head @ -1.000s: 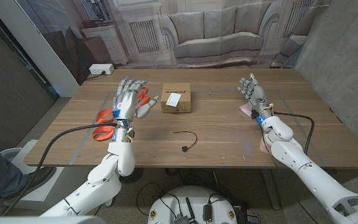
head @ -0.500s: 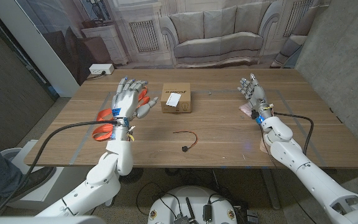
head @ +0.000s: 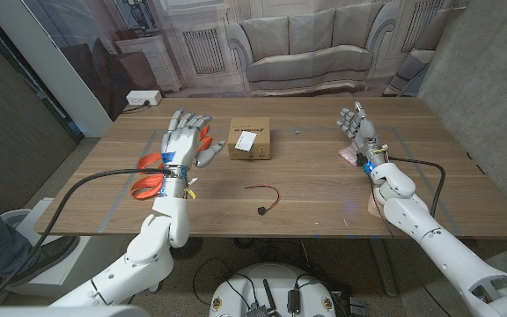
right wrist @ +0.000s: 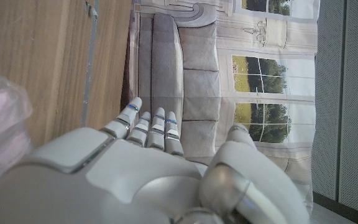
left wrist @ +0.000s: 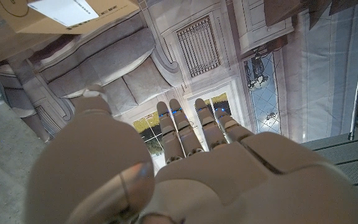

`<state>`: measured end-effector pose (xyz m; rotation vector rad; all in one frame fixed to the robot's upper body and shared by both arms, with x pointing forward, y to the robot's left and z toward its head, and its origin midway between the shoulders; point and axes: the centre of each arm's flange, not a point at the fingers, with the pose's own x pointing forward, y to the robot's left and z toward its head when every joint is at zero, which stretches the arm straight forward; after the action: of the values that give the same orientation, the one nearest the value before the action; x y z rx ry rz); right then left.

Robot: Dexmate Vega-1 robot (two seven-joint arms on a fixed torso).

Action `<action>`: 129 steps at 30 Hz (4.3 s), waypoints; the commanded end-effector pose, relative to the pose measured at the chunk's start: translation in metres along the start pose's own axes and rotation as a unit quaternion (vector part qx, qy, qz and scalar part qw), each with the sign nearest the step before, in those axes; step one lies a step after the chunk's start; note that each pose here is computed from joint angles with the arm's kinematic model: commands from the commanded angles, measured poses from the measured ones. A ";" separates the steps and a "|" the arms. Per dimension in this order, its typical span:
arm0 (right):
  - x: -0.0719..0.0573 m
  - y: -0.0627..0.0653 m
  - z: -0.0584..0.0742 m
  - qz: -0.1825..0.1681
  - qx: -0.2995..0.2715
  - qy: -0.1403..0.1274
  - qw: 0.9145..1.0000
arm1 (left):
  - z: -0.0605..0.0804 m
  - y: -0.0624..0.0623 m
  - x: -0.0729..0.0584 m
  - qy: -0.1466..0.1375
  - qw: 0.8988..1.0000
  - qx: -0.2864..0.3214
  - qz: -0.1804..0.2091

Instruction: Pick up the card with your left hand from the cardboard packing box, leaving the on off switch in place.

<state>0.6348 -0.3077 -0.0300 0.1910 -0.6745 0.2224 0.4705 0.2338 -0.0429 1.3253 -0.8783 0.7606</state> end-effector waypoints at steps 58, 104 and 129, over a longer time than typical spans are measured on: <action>-0.001 0.007 0.007 0.000 -0.017 0.005 1.000 | 0.021 -0.019 0.011 -0.055 0.993 0.104 -0.023; 0.000 0.011 0.007 0.004 -0.013 0.004 1.000 | 0.045 -0.070 0.016 -0.067 0.995 0.052 -0.052; 0.003 0.002 0.006 0.002 -0.010 0.007 1.000 | 0.057 -0.086 0.024 -0.063 0.996 0.034 -0.052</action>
<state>0.6309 -0.3033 -0.0236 0.1669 -0.6646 0.2201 0.5439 0.1747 -0.0630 1.4963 -0.8777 0.6455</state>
